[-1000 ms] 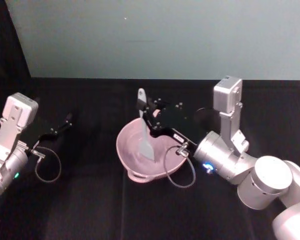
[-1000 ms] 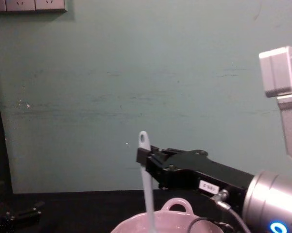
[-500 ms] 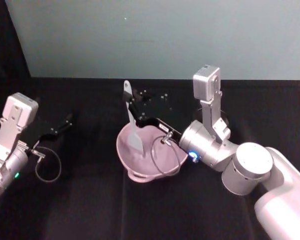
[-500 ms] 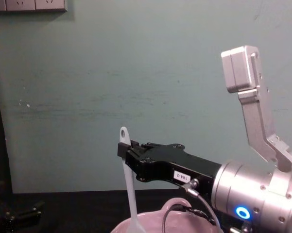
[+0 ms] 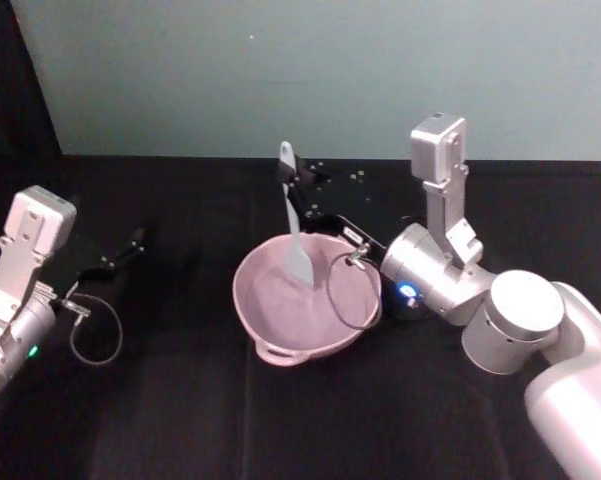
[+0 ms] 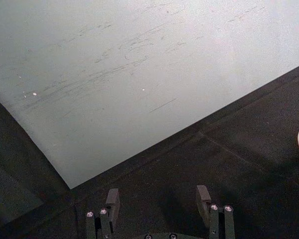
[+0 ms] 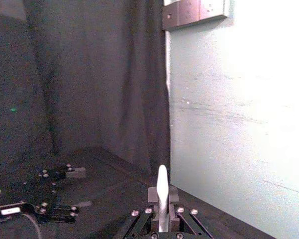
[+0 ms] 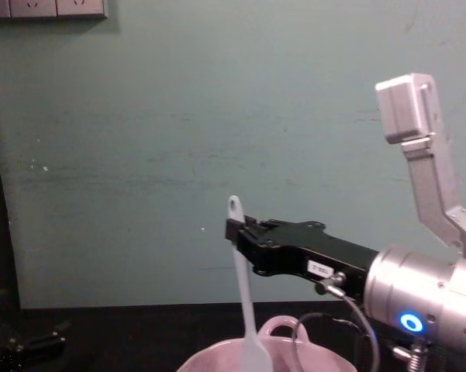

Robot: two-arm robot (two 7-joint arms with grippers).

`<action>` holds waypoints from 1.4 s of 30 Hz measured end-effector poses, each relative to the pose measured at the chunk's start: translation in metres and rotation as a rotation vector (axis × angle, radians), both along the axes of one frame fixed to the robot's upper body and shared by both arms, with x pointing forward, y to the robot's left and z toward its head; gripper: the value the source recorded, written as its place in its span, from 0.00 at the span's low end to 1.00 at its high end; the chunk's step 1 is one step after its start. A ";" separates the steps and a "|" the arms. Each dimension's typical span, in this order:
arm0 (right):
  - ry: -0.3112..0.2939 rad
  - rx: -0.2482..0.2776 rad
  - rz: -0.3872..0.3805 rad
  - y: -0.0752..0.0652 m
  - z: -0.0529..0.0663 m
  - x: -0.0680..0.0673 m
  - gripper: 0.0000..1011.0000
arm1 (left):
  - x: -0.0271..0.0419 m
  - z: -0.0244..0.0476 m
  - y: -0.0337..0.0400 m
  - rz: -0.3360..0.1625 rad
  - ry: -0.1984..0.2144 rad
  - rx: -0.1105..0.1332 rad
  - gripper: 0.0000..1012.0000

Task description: Use the one hand to pick up the spoon and stir the clear water in the bowl.

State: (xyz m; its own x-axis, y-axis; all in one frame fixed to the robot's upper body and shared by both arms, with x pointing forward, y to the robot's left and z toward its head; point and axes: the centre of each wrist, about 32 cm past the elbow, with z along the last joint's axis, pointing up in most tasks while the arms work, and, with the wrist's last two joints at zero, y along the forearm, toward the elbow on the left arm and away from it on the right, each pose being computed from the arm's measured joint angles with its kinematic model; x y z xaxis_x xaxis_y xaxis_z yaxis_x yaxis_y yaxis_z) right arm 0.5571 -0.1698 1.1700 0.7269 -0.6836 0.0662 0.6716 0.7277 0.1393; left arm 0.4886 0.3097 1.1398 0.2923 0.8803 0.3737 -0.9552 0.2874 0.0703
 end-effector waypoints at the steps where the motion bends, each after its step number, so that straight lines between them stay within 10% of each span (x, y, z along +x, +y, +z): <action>1: 0.000 -0.002 -0.007 -0.004 0.000 0.000 0.11 | 0.0000 0.0000 0.0000 0.000 0.000 0.000 1.00; 15: -0.009 0.009 -0.043 -0.032 0.001 -0.018 0.11 | 0.0000 0.0000 0.0000 0.000 0.000 0.000 1.00; 42: -0.039 0.079 0.012 -0.021 0.013 -0.040 0.11 | 0.0000 0.0000 0.0000 0.000 0.000 0.000 1.00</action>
